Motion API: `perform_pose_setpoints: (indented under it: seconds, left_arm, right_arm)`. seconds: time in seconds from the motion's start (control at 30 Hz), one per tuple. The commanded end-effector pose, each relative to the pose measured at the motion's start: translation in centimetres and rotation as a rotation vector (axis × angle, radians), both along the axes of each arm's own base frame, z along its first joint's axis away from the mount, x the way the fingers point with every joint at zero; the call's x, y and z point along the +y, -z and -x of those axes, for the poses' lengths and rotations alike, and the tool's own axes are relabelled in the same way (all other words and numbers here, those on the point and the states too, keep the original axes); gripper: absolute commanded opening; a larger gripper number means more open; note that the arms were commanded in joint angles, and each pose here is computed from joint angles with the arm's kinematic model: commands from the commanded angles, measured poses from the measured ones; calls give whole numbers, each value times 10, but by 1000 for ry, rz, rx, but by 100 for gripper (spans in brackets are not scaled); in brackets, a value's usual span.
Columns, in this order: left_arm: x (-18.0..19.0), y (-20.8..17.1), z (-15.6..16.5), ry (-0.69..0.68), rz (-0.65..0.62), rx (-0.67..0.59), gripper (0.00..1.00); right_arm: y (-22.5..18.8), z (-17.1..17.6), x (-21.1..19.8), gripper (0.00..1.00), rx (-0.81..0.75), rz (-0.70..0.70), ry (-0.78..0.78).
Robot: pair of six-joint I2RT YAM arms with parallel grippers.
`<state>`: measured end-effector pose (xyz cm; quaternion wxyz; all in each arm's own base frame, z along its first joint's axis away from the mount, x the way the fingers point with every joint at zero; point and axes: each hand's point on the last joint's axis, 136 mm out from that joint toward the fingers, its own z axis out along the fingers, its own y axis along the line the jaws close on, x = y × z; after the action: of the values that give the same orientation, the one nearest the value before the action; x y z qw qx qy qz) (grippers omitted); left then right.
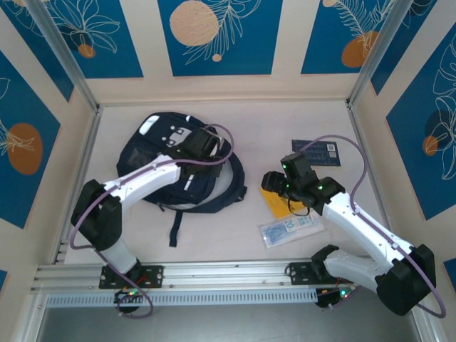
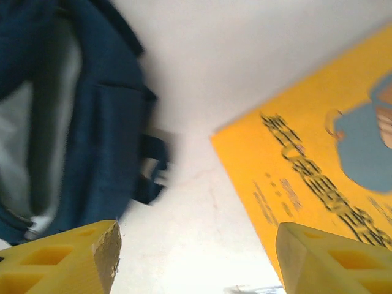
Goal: Pack the student bag
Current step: Move the loose stationery from the bottom-center of the table.
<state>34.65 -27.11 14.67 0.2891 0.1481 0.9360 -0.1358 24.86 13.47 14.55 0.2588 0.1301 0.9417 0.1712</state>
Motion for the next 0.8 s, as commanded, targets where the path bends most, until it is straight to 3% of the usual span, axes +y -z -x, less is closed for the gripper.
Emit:
perform_pose_setpoints:
  seconds: [0.0,0.07,0.13,0.23,0.33,0.57,0.67,0.77]
  left_arm:
    - [28,-6,-25,-109,-34,-43,0]
    - [31,-11,-29,-108,-47,-59,0]
    - [35,-15,-32,-113,-46,-66,7]
    - [34,-27,-31,-99,-11,-77,36]
    - [29,-46,-24,-74,34,-94,52]
    - [-4,-74,17,96,139,-52,60]
    - [-44,-64,55,274,210,58,61]
    - [-70,-41,87,361,219,185,61]
  right_arm:
    - [35,32,-43,68,197,93,201]
    - [50,43,-54,67,284,88,286]
    - [62,53,-60,66,334,107,319]
    - [77,67,-66,66,394,155,348]
    - [94,72,-50,66,460,125,268]
    - [112,75,4,65,495,-37,-8]
    - [113,77,22,65,496,-125,-82]
    - [114,77,33,65,498,-175,-115]
